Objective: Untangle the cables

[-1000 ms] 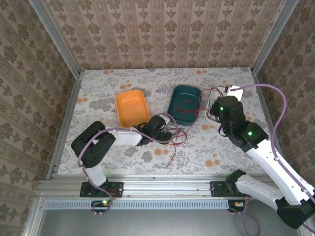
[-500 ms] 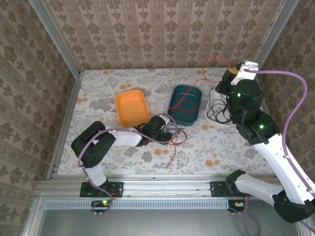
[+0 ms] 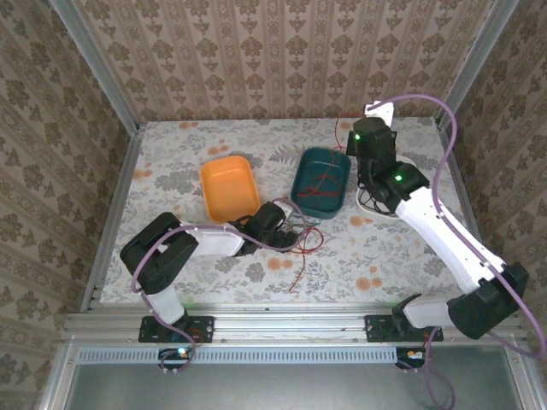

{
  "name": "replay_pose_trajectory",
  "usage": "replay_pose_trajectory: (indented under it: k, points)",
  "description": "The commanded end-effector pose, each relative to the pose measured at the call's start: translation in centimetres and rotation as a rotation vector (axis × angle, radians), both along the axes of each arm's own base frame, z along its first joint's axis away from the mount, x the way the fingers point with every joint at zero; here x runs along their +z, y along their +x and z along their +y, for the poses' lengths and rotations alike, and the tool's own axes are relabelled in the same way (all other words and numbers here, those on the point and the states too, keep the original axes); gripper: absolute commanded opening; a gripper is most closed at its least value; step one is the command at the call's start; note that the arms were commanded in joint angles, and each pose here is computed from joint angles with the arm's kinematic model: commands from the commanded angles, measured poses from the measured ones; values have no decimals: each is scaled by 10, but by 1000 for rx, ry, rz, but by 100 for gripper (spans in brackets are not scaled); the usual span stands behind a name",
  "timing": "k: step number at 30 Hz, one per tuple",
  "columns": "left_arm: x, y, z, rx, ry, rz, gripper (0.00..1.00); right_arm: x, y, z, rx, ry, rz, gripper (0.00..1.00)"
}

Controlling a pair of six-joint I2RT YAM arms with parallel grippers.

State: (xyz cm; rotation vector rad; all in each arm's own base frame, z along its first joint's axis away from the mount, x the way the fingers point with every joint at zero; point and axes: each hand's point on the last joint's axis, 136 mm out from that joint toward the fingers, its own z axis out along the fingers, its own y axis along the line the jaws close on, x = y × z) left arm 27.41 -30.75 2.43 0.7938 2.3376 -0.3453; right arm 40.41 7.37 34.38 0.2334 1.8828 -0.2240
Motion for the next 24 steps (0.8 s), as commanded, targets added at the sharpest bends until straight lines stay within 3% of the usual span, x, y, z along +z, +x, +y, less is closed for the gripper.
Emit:
replay_pose_trajectory:
  k: [1,5,11,15,21,24]
  points:
    - [-6,-8,16,28,44,29,87,-45,2,-14,-98,-53,112,0]
    - [-6,-8,18,26,49,30,87,-102,10,-6,-79,-78,259,0]
    - [-3,-9,17,18,48,29,88,-184,20,31,82,-6,494,0]
    - [0,-9,17,13,44,27,88,-229,26,39,83,5,629,0]
    - [10,-8,16,6,35,11,88,-247,41,42,64,66,650,2]
    - [16,-6,16,11,25,-4,89,-234,46,40,57,85,605,19]
